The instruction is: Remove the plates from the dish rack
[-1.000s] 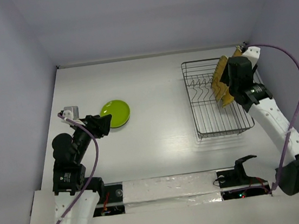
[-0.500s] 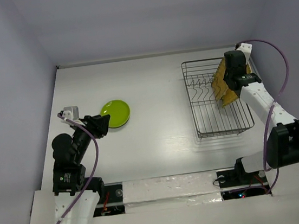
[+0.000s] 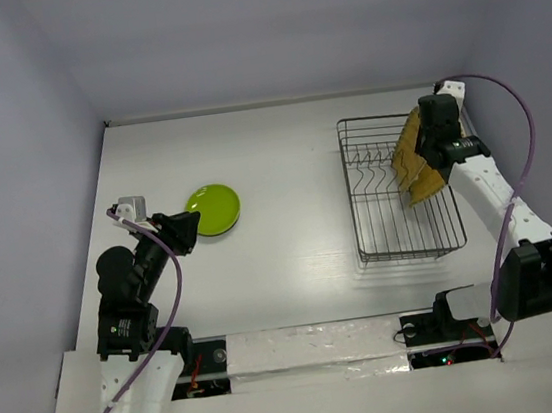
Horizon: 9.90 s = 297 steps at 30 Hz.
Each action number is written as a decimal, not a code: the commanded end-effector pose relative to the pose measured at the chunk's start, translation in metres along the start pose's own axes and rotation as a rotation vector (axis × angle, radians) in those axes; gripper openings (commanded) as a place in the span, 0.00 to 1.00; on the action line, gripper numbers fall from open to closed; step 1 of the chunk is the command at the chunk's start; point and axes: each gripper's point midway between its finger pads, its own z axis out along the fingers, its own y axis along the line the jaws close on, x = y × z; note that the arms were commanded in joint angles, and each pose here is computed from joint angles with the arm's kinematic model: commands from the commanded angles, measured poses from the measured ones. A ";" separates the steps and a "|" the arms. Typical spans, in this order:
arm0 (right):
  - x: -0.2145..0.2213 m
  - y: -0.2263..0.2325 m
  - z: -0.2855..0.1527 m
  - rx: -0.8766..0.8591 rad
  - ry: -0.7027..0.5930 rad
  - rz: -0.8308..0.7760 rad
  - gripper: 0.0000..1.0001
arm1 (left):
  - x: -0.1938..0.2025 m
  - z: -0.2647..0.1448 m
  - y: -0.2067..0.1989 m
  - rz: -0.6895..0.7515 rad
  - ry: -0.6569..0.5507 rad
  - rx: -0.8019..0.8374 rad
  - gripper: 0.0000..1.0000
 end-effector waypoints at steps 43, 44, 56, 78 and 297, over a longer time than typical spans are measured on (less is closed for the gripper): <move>-0.067 -0.006 -0.056 0.111 -0.596 0.381 0.00 | -0.007 0.002 -0.002 0.009 -0.032 0.009 0.48; -0.072 -0.008 -0.062 0.118 -0.610 0.390 0.00 | -0.006 0.002 -0.001 0.008 -0.030 0.008 0.48; -0.047 0.008 -0.062 0.169 -0.602 0.344 0.00 | -0.006 0.002 -0.002 0.006 -0.028 0.010 0.48; -0.024 0.072 -0.068 -0.162 -0.217 0.140 0.74 | -0.009 -0.001 -0.006 0.014 -0.042 0.023 0.48; 0.006 -0.045 -0.042 -0.060 -0.190 0.416 0.24 | -0.016 -0.009 -0.011 0.012 -0.082 0.022 0.17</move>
